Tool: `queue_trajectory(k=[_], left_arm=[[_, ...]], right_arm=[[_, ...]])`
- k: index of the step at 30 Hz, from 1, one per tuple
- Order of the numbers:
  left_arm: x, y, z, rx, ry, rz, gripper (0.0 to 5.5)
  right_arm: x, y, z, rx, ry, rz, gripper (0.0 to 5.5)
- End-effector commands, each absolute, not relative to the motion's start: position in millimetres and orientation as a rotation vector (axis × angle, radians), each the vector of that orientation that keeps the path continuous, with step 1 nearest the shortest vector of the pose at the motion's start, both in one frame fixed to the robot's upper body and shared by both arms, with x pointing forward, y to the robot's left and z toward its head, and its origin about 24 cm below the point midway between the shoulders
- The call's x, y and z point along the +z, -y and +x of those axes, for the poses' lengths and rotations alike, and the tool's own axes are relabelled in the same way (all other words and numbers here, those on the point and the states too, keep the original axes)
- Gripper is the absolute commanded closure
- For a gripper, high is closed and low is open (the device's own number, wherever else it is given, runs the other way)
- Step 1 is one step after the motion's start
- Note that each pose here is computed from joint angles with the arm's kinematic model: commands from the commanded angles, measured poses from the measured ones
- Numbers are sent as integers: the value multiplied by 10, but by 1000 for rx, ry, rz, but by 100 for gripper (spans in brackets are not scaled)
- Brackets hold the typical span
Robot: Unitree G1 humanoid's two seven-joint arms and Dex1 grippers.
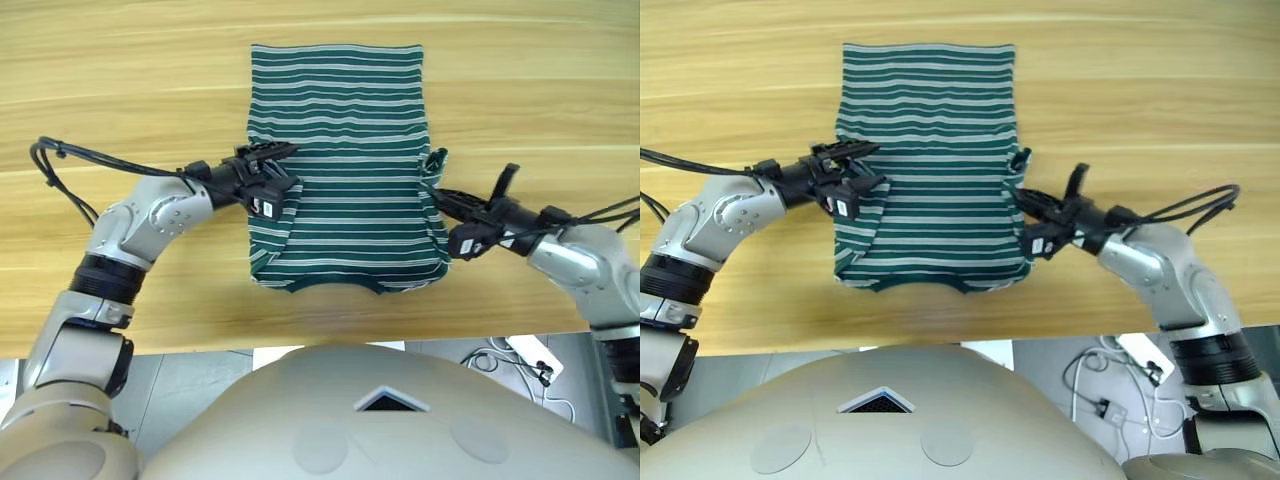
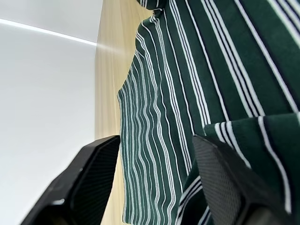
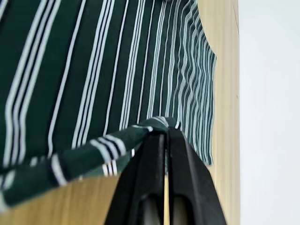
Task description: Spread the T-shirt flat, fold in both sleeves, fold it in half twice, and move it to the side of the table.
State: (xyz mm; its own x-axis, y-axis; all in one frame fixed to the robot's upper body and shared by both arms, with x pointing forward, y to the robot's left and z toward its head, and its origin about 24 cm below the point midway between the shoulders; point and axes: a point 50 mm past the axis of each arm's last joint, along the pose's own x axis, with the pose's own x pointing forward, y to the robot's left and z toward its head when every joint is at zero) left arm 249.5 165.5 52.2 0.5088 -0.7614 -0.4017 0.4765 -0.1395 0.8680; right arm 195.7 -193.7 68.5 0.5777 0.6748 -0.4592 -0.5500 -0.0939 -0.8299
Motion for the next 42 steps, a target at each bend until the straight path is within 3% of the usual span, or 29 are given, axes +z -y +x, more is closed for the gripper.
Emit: queue_trajectory(k=[1,14,22,29,32,35,38,42], left_arm=[[554,-1639,2507,-1087,295,1329,259],[555,-1615,2510,-1088,299,1326,259],[566,-1606,2484,-1093,307,1279,259],[709,-1605,2404,-1086,341,1121,259],[773,-1667,2336,-1093,333,1058,259],[734,-1964,2177,-1138,198,1077,259],[661,-2339,1867,-1252,-17,1098,232],[588,-2515,1512,-1392,-202,1061,180]], right_arm=[[649,1765,2060,1083,145,-1326,549],[361,1566,2165,1211,65,-1331,549],[415,1501,2185,1161,105,-1278,411],[864,1414,2247,996,303,-1078,282],[1098,1573,2235,918,352,-1012,230],[1172,2038,2138,872,232,-1130,184],[1015,2395,1760,1010,7,-1227,128],[777,2372,1265,1296,-130,-1178,72]])
